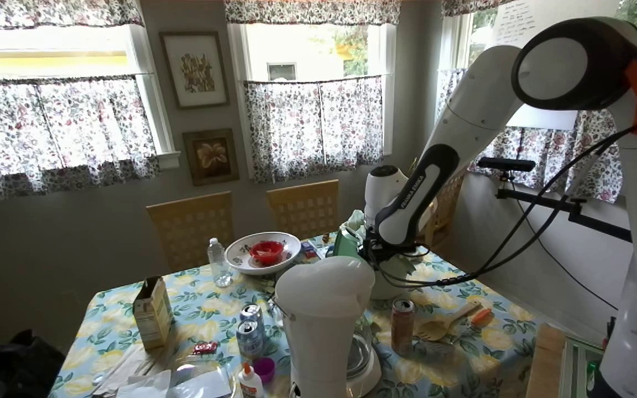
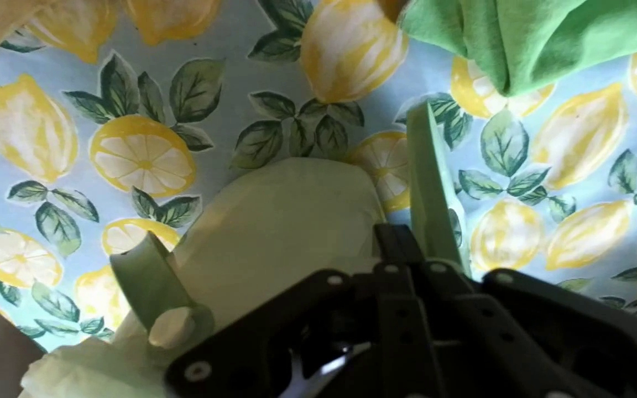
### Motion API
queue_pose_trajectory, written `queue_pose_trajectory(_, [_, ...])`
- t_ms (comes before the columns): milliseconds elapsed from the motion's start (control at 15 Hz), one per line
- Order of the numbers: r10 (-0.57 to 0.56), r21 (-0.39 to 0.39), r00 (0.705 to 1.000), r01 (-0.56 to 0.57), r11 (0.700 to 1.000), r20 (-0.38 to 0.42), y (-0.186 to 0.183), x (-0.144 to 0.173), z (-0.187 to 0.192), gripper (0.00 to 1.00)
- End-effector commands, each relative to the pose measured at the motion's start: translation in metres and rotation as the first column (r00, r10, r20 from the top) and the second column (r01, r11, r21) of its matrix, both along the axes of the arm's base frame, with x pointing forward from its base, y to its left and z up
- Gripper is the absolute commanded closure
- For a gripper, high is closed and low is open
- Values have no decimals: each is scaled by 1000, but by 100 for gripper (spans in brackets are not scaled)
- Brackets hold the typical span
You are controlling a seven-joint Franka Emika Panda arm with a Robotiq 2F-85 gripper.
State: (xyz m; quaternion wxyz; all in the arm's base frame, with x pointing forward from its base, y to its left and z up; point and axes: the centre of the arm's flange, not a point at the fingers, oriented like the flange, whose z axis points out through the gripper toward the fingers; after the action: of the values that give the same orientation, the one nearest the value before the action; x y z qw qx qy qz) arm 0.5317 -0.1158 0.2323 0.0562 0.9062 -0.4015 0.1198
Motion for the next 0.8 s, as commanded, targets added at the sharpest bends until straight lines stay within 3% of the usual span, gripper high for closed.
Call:
queue_pose_trajectory(0, [-27, -9, 999, 28, 1000, 38, 7, 15, -16, 100])
queue_pose_trajectory(333, [-53, -7, 996, 54, 999, 69, 6, 20, -22, 100])
queue_pose_trajectory(733, [-112, 62, 984, 104, 993, 139, 9, 29, -15, 100])
